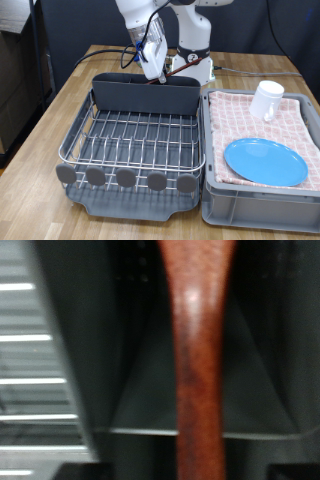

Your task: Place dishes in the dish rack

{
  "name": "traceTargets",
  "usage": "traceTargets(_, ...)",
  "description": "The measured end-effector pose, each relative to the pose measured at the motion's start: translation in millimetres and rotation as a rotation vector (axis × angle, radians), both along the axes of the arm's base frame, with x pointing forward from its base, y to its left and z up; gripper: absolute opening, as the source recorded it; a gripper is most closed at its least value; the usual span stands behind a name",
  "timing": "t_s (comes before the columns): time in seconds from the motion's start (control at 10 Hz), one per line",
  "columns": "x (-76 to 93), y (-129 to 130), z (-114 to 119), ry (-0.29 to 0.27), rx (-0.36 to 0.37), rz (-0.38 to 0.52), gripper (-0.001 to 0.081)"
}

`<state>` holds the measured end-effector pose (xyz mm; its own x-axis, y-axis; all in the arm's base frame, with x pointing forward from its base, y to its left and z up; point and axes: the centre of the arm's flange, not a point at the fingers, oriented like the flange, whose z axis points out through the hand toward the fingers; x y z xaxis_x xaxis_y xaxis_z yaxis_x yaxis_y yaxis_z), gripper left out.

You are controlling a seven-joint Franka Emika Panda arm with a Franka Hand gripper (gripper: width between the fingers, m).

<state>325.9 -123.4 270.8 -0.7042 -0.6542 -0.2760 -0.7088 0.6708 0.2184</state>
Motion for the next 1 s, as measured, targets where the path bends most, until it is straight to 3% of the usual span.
traceTargets(0.1,1.6,3,1,0.007,-0.009,-0.002,0.0383)
traceTargets(0.2,3.3,7,2,0.025,-0.034,-0.006,0.0383)
traceTargets(0.4,12.1,20,8,0.063,-0.114,-0.018,0.0691)
traceTargets(0.5,17.8,29,13,0.075,-0.15,-0.028,0.0691)
traceTargets(0.6,23.1,38,19,0.08,-0.178,-0.037,0.078)
traceTargets(1.0,32.1,69,53,0.102,-0.279,-0.063,0.0798)
